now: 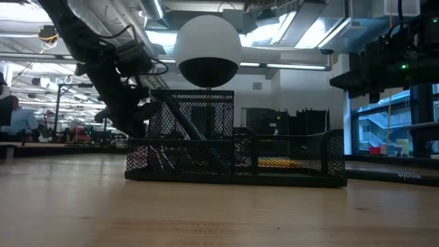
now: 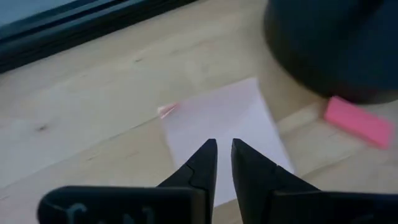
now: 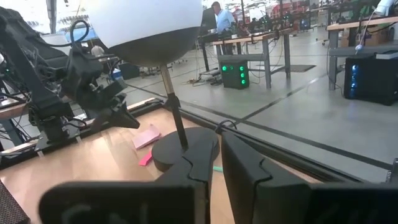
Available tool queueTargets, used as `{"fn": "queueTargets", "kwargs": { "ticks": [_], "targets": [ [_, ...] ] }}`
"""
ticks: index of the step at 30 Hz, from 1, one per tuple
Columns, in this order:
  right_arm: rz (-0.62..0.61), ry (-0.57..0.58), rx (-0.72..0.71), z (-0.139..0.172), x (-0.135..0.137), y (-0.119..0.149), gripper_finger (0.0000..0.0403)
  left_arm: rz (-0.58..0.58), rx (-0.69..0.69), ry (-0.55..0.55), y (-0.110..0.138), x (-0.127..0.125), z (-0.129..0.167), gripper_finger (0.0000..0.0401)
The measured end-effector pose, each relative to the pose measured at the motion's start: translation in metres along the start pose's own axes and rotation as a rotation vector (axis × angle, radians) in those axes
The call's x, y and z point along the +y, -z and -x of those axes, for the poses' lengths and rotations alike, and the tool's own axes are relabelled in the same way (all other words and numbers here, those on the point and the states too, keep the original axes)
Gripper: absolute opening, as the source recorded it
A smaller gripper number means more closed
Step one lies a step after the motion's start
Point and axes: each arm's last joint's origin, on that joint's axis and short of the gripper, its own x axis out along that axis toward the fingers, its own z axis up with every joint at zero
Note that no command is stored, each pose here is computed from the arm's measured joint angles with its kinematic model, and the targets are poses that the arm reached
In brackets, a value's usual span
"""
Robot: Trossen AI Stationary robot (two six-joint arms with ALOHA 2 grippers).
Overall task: Pick and place office supplies into organizer
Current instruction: Put the pink sticky note into the black desk organizer
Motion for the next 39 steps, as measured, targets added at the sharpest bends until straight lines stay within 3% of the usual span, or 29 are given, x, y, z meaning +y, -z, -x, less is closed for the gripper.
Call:
{"fn": "queueTargets", "kwargs": {
  "ticks": [5,18,22,30,39],
  "targets": [
    [0.0,0.0,0.0,0.0,0.0,0.0,0.0037,-0.007,0.015,0.061,0.001,-0.002,0.0,0.0035],
    [-0.002,0.0,-0.002,0.0,0.0,0.0,0.0037,-0.016,0.14,0.012,0.021,-0.006,-0.033,0.0025],
    [-0.005,0.0,-0.001,0.0,0.0,0.0,0.0037,-0.028,0.167,0.072,0.024,-0.013,-0.036,0.0019],
    [-0.059,0.0,0.002,0.0,0.0,0.0,0.0037,-0.081,0.27,0.296,0.04,-0.042,-0.019,0.0015],
    [-0.117,-0.005,0.039,0.0,0.0,0.004,0.0037,-0.075,0.376,0.424,0.07,-0.077,0.007,0.0014]
  ]
}}
